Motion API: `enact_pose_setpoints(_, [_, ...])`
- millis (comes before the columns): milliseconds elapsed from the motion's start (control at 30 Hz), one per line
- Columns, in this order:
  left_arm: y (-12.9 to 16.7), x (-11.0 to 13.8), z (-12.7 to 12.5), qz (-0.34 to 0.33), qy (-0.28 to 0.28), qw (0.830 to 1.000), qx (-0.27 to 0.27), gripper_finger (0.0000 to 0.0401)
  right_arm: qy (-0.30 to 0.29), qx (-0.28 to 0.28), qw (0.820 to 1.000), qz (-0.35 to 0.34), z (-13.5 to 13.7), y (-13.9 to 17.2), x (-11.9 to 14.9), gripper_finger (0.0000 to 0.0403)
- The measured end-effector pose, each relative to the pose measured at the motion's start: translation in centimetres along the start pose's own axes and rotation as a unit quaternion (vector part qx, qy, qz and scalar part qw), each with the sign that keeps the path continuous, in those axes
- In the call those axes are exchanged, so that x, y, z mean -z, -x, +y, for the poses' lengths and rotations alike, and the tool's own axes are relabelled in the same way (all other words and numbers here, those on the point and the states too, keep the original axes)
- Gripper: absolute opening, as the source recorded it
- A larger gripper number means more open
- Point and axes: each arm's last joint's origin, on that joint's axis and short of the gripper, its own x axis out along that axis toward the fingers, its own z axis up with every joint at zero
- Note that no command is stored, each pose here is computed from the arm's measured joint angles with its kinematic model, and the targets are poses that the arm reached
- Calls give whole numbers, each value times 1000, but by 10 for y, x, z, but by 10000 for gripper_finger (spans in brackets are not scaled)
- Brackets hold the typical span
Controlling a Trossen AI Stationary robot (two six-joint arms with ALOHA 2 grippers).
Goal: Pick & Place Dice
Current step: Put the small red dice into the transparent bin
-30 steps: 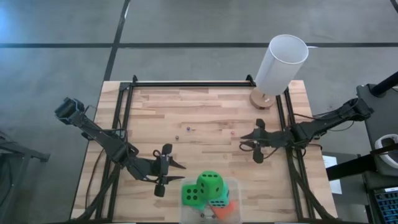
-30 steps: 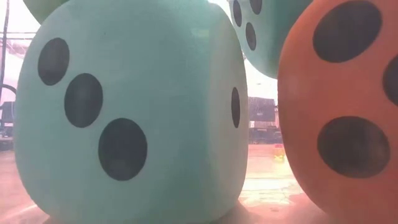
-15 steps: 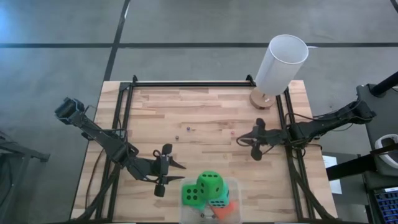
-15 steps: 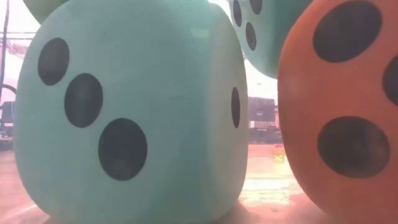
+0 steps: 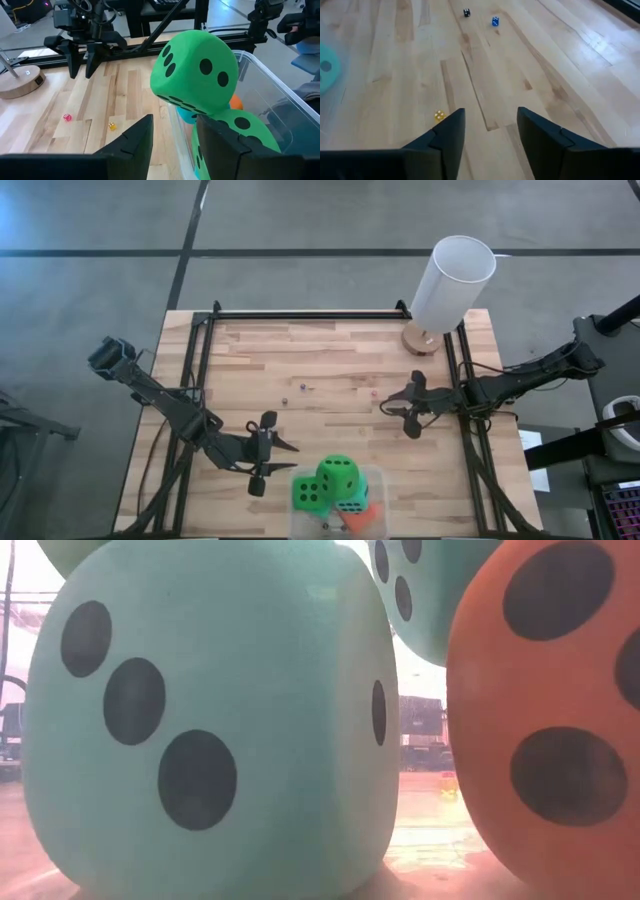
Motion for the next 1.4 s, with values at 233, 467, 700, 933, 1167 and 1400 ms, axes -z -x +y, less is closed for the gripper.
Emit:
enact_pose_setpoints(233, [0,0,0,0,0,1000,0,158,1,9,1000,-3,-1,0,0,205])
enact_pose_setpoints(467, [0,0,0,0,0,1000,0,156,3,18,1000,-4,-2,-1,0,211])
enact_pose_setpoints(700, [0,0,0,1,0,1000,0,152,-8,64,998,4,-17,-7,10,205])
enact_pose_setpoints(933, [0,0,0,1,0,1000,0,159,-11,89,996,-9,-34,-15,26,203])
enact_pose_setpoints(1167, [0,1,0,1,1,1000,0,154,-8,115,993,-5,-45,-20,38,196])
enact_pose_setpoints(1400, [0,1,1,1,2,1000,-2,154,-18,115,993,-35,-48,-28,44,192])
